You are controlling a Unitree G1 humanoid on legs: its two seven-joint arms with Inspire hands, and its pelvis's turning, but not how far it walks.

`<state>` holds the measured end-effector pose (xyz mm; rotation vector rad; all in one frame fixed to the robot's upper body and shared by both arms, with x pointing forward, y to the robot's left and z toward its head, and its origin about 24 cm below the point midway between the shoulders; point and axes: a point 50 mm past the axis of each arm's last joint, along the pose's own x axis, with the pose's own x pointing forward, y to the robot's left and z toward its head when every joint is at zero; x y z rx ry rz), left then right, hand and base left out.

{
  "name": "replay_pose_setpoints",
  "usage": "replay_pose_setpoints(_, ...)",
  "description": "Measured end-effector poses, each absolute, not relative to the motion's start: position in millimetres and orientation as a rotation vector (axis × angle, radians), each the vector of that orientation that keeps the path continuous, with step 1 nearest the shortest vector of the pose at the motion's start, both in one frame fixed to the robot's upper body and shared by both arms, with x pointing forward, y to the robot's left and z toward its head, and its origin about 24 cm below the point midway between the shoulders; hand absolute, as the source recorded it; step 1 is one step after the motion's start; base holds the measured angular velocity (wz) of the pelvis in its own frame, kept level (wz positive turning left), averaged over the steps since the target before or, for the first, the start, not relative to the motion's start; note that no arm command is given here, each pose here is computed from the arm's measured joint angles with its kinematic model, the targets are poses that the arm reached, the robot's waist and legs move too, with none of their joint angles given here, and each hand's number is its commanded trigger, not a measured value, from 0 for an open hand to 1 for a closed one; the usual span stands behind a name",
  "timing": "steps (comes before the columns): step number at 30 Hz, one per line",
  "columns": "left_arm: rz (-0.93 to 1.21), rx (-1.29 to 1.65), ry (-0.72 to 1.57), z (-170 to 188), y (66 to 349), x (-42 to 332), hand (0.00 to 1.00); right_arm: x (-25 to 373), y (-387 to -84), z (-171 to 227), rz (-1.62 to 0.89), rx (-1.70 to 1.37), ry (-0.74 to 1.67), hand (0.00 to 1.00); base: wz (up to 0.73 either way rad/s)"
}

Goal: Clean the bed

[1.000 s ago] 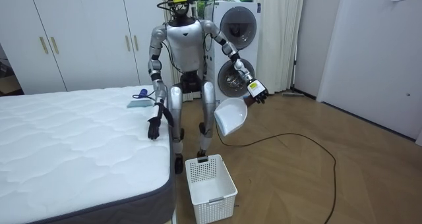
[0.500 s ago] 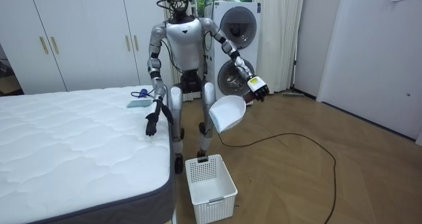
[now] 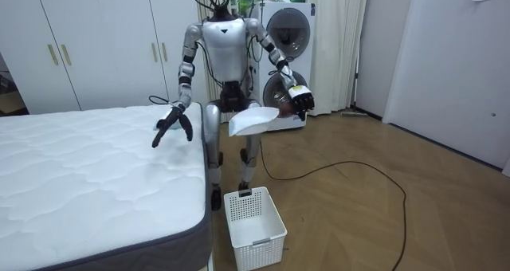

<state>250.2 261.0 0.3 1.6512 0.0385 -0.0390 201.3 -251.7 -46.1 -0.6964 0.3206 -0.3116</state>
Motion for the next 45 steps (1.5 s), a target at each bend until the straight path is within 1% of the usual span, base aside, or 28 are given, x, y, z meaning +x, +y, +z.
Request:
replay_pose_setpoints(3, -0.026, 1.614, 0.044, -1, 260, 247, 1.0, 192, -250, -46, -0.309, -0.694, 0.314, 0.0, -0.62)
replay_pose_setpoints(8, -0.009, 1.54, 0.054, -3, 257, 246, 1.0, 189, -249, -48, -0.307, -0.69, 0.327, 0.0, -0.76)
replay_pose_setpoints(14, 0.045, 1.453, 0.098, -3, 263, 243, 1.0, 191, -243, -49, -0.302, -0.658, 0.328, 0.0, -1.14)
replay_pose_setpoints(16, 0.049, 1.432, 0.109, -7, 259, 243, 1.0, 192, -243, -49, -0.312, -0.66, 0.324, 0.0, -1.05)
replay_pose_setpoints(19, 0.082, 1.325, 0.143, -11, 257, 242, 1.0, 200, -240, -43, -0.336, -0.645, 0.281, 0.0, -1.14)
replay_pose_setpoints(23, 0.21, 1.154, 0.23, -18, 265, 231, 1.0, 209, -225, -39, -0.312, -0.605, 0.23, 0.0, -1.39)
replay_pose_setpoints(26, 0.233, 1.081, 0.238, -19, 262, 231, 1.0, 207, -224, -41, -0.313, -0.6, 0.231, 0.0, -0.48)
replay_pose_setpoints(33, 0.248, 0.876, 0.178, -14, 235, 225, 1.0, 207, -224, -28, -0.346, -0.591, 0.166, 0.0, -0.32)
replay_pose_setpoints(37, 0.24, 0.81, 0.19, -18, 227, 224, 1.0, 207, -220, -23, -0.342, -0.562, 0.123, 0.0, -0.46)
replay_pose_setpoints(39, 0.23, 0.785, 0.205, -22, 226, 219, 1.0, 203, -219, -24, -0.332, -0.554, 0.127, 0.0, -0.88)
replay_pose_setpoints(42, 0.211, 0.777, 0.259, -31, 229, 206, 1.0, 203, -221, -22, -0.32, -0.547, 0.13, 0.0, -1.45)
replay_pose_setpoints(45, 0.202, 0.752, 0.27, -34, 229, 202, 1.0, 204, -223, -20, -0.326, -0.546, 0.123, 0.0, -1.12)
